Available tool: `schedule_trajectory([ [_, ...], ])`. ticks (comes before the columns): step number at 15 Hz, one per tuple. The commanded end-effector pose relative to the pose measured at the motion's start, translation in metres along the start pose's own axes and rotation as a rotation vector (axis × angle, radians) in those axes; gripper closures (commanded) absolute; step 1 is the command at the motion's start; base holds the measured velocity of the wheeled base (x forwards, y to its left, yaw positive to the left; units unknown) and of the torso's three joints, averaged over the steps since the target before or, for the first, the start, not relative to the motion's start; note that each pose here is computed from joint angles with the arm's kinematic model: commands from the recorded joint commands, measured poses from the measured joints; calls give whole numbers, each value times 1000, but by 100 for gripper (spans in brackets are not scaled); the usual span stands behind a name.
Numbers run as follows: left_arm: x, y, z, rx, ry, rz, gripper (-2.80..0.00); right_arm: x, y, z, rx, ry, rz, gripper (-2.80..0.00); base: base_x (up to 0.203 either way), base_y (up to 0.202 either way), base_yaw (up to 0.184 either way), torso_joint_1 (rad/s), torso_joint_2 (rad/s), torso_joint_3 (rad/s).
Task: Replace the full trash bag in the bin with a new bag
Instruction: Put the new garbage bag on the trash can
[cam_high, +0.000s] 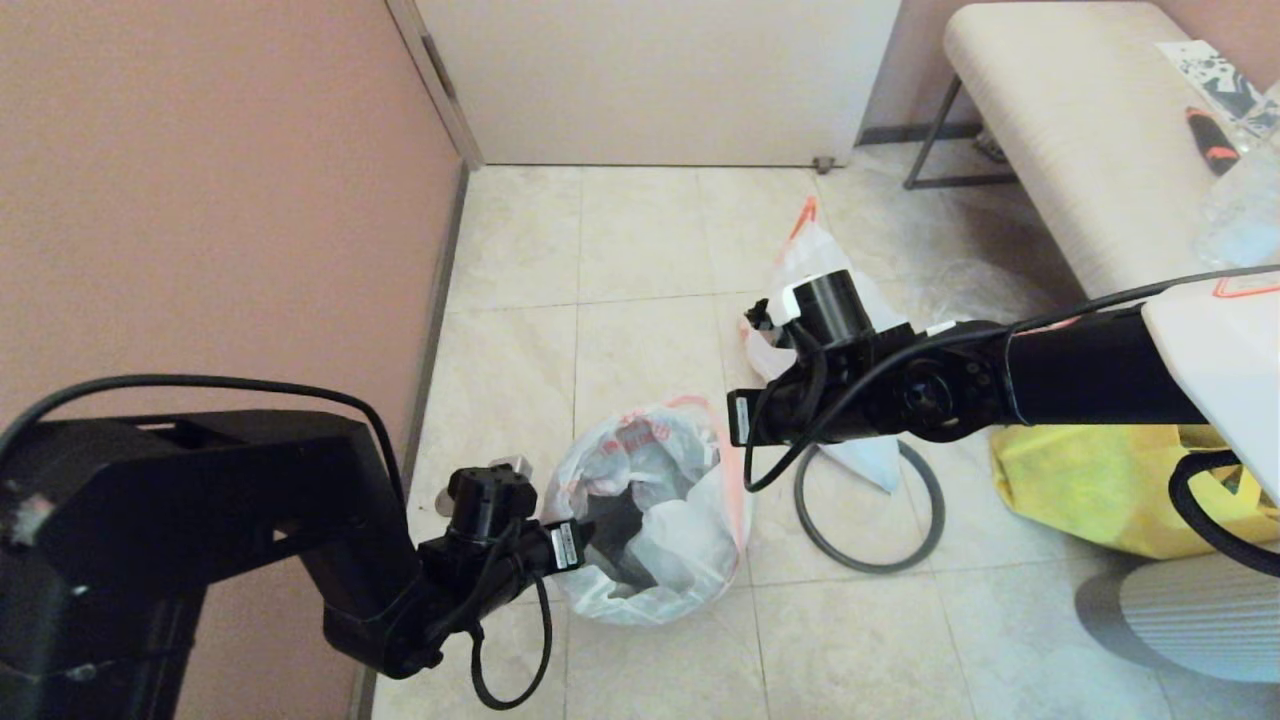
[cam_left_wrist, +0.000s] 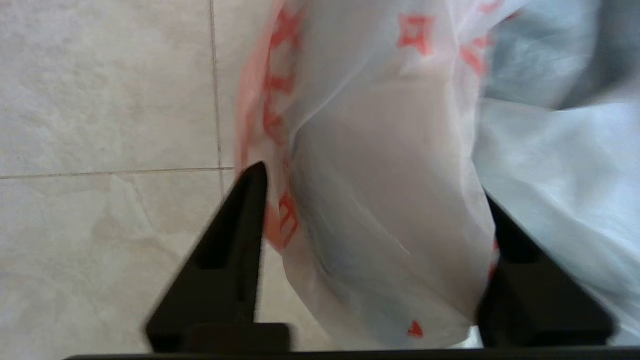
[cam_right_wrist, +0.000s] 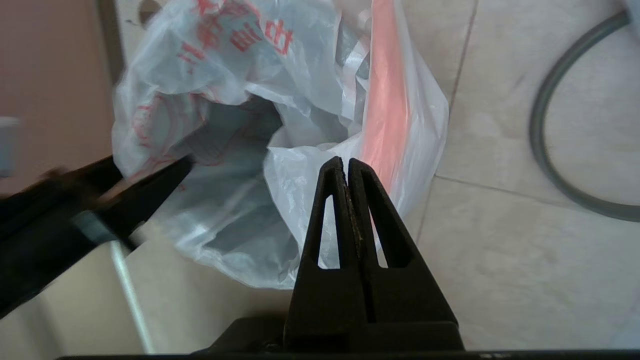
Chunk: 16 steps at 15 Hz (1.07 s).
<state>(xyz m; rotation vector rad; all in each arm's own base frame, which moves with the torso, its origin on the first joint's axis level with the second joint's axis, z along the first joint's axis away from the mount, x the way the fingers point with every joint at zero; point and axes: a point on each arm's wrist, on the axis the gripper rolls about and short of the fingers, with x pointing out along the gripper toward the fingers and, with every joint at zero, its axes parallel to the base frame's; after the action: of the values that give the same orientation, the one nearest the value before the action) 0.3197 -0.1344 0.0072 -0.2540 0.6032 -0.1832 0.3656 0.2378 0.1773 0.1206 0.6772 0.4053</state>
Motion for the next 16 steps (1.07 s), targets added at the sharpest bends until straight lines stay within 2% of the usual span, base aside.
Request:
schedule_trajectory([
  [1,-39,-18,22,2,-62,-61,-280,-1,2,-1,-3,-7,-30,0,0,0,0,0,0,0],
  [3,-65,-24,28,3,-83,-87,-280,7,-1,-7,-6,8,-60,0,0,0,0,0,0,0],
  [4,-71,-21,29,-3,-86,-81,-280,11,-2,-9,-7,14,-70,0,0,0,0,0,0,0],
  [5,-69,-10,33,-22,-93,-51,0,15,-2,-13,-9,25,-75,0,0,0,0,0,0,0],
  [8,-27,25,29,-93,-86,32,0,38,7,-35,-57,87,-77,0,0,0,0,0,0,0],
  [10,3,39,20,-119,-150,27,0,53,12,-47,-127,94,-148,0,0,0,0,0,0,0],
  [11,14,42,15,-113,-182,17,0,59,15,-53,-165,91,-187,0,0,0,0,0,0,0],
  [12,23,44,14,-99,-204,10,0,63,20,-58,-188,91,-189,0,0,0,0,0,0,0],
  [14,33,50,12,-88,-196,-32,0,67,30,-61,-217,78,-184,0,0,0,0,0,0,0],
  [16,35,56,13,-91,-190,-41,0,73,40,-67,-243,76,-183,0,0,0,0,0,0,0],
])
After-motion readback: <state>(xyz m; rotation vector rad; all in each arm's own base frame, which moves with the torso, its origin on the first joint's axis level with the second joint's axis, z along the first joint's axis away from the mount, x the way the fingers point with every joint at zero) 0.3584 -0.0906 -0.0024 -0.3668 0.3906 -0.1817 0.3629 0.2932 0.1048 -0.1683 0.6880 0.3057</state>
